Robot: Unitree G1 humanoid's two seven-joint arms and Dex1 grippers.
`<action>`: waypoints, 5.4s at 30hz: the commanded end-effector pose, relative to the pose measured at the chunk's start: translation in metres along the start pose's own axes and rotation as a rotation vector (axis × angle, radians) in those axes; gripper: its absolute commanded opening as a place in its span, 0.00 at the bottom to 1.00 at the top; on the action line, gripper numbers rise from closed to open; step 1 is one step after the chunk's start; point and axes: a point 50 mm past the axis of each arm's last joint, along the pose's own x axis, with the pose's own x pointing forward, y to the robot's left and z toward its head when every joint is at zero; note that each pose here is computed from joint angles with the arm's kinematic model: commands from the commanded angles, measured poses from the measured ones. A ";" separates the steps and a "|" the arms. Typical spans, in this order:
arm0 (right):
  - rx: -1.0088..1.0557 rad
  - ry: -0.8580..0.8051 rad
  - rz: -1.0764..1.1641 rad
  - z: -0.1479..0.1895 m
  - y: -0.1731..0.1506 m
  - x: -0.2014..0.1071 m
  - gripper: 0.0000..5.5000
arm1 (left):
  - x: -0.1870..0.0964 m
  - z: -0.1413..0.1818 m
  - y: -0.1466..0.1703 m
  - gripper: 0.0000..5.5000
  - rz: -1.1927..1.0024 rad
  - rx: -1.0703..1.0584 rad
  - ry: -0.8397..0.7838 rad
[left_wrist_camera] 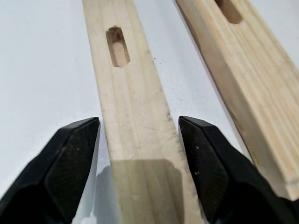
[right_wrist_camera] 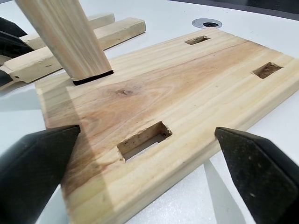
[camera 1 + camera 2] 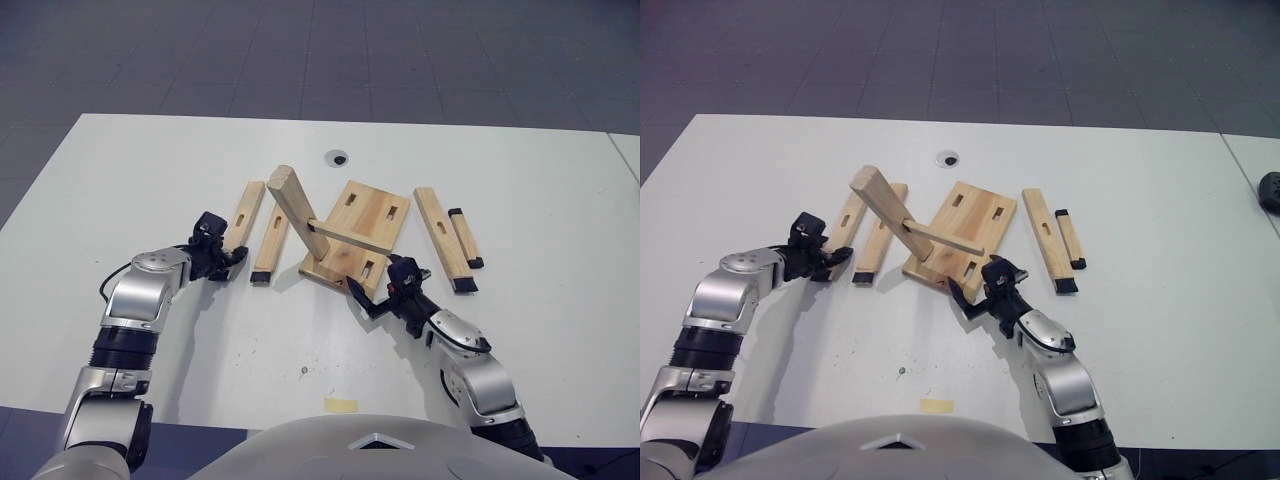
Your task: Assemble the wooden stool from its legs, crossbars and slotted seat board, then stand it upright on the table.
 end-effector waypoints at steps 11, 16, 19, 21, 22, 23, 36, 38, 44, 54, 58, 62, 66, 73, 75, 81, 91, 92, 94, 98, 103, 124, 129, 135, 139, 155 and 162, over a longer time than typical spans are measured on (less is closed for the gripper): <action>-0.001 -0.040 -0.183 0.006 -0.031 -0.006 0.98 | -0.022 -0.005 0.034 0.38 0.153 -0.139 -0.058; 0.038 -0.314 -0.466 0.067 -0.112 -0.020 0.98 | -0.052 0.102 0.035 0.38 0.359 -0.060 -0.631; 0.234 -0.583 -0.328 0.129 -0.127 -0.023 0.98 | -0.067 0.133 -0.002 0.38 0.314 0.067 -0.847; 0.410 -0.755 -0.077 0.169 -0.117 -0.031 0.98 | -0.078 0.147 -0.024 0.38 0.256 0.203 -0.948; 0.479 -0.818 0.075 0.185 -0.111 -0.038 0.98 | -0.081 0.153 -0.035 0.38 0.219 0.274 -0.985; 0.535 -0.868 0.236 0.199 -0.102 -0.045 0.98 | -0.084 0.159 -0.044 0.38 0.178 0.358 -1.015; 0.779 -0.788 0.750 0.228 -0.050 -0.039 0.98 | -0.080 0.161 -0.091 0.38 -0.084 0.733 -1.080; 0.765 -0.772 0.757 0.231 -0.045 -0.037 0.98 | -0.078 0.159 -0.094 0.38 -0.093 0.737 -1.082; 0.687 -0.749 0.710 0.231 -0.041 -0.030 0.95 | -0.074 0.158 -0.104 0.38 -0.117 0.749 -1.084; 0.546 -0.827 0.619 0.230 -0.040 -0.025 0.64 | -0.075 0.158 -0.109 0.38 -0.146 0.729 -1.088; 0.567 -0.864 0.641 0.230 -0.040 -0.028 0.52 | -0.074 0.157 -0.110 0.38 -0.150 0.724 -1.086; 0.590 -0.876 0.646 0.229 -0.041 -0.030 0.42 | -0.074 0.156 -0.112 0.38 -0.157 0.728 -1.081; 0.603 -0.878 0.642 0.228 -0.042 -0.030 0.32 | -0.074 0.155 -0.113 0.38 -0.160 0.729 -1.078; 0.625 -0.891 0.628 0.226 -0.045 -0.030 0.20 | -0.075 0.156 -0.113 0.37 -0.166 0.722 -1.082; 0.634 -0.906 0.615 0.227 -0.047 -0.030 0.20 | -0.076 0.157 -0.112 0.37 -0.173 0.706 -1.083; 0.662 -1.011 0.405 0.231 -0.076 -0.031 0.18 | -0.108 0.176 -0.071 0.58 -0.284 0.347 -1.168; 0.617 -1.043 0.105 0.219 -0.116 -0.040 0.18 | -0.098 0.139 -0.082 0.88 -0.873 0.196 -0.795; 0.619 -1.040 0.098 0.218 -0.117 -0.039 0.18 | -0.096 0.137 -0.084 0.92 -0.903 0.199 -0.762; 0.621 -1.037 0.091 0.217 -0.120 -0.040 0.18 | -0.091 0.133 -0.087 0.98 -0.942 0.244 -0.696; 0.610 -1.022 0.077 0.214 -0.121 -0.040 0.18 | -0.079 0.131 -0.089 0.98 -0.981 0.314 -0.613; 0.593 -0.997 0.055 0.212 -0.125 -0.038 0.18 | -0.075 0.128 -0.093 0.84 -1.018 0.408 -0.563; 0.213 -0.704 -0.188 0.140 -0.136 -0.045 0.18 | -0.061 0.101 -0.122 0.38 -0.714 0.386 -0.660; 0.177 -0.671 -0.189 0.125 -0.128 -0.045 0.18 | -0.049 0.111 -0.126 0.38 -0.570 0.253 -0.721; 0.145 -0.653 -0.146 0.118 -0.111 -0.038 0.18 | -0.039 0.116 -0.136 0.38 -0.520 0.161 -0.733; 0.022 -0.611 -0.148 0.118 -0.100 -0.028 0.18 | -0.038 0.114 -0.139 0.38 -0.525 0.155 -0.724; -0.172 -0.568 -0.189 0.113 -0.079 -0.003 0.18 | -0.035 0.107 -0.143 0.38 -0.527 0.168 -0.700; -0.146 -0.578 -0.104 0.113 -0.066 0.002 0.18 | -0.033 0.104 -0.143 0.38 -0.517 0.172 -0.690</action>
